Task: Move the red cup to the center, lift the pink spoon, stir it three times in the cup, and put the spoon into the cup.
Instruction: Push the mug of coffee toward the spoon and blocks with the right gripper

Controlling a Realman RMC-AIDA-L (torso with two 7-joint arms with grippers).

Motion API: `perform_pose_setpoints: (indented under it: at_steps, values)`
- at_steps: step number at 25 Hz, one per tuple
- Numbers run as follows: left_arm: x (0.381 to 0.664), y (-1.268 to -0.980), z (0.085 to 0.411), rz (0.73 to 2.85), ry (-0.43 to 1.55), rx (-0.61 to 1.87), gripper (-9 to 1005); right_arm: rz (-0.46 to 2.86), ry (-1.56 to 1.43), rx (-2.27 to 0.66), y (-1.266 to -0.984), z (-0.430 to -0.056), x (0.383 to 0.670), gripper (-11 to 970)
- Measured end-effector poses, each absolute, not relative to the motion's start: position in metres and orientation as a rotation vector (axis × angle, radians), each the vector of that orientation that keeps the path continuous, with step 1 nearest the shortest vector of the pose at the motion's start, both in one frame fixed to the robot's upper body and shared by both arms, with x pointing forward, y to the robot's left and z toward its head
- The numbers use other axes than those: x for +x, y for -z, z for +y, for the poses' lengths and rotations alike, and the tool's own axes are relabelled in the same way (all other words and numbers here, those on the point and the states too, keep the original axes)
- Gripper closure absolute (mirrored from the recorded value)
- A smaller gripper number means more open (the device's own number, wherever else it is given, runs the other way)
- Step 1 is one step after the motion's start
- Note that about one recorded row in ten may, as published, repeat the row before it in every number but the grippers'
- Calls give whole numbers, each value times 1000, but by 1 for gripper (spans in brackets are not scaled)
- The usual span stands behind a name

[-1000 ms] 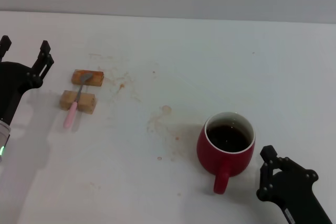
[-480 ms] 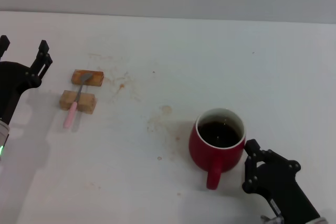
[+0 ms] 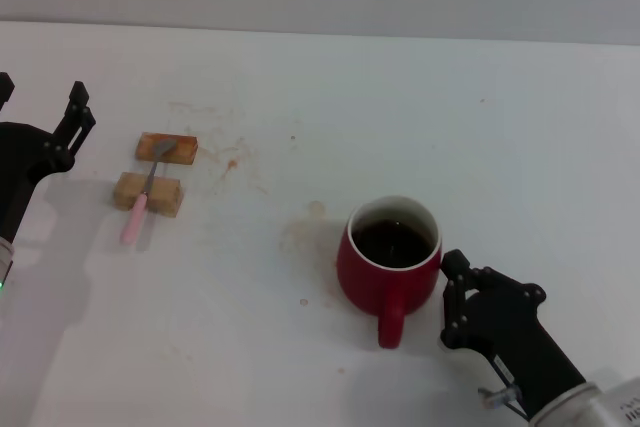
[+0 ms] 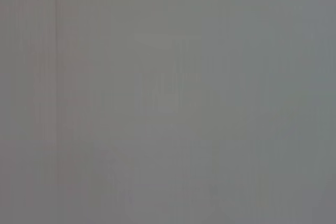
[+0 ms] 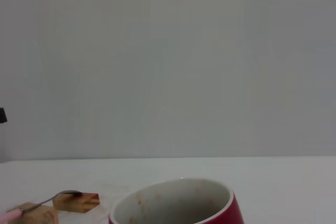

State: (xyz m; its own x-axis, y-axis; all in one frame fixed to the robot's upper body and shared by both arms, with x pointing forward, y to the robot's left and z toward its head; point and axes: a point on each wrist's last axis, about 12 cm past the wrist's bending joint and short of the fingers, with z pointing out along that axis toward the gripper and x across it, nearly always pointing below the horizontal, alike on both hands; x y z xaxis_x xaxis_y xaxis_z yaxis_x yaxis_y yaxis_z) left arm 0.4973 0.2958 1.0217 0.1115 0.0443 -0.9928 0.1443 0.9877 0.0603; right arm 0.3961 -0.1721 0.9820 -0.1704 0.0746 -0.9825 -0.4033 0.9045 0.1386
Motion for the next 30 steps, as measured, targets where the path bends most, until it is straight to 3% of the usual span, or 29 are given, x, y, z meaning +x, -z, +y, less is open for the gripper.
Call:
perform_pose_setpoints:
  at_steps: [14,30]
  values:
    - [497,-1021,295,1465,75,158,151,1680,-454,-338,-986,-163,418,959]
    - [499,-1021,295,1466,67,167,151,1723,-483,-298,-981,-160,392,959]
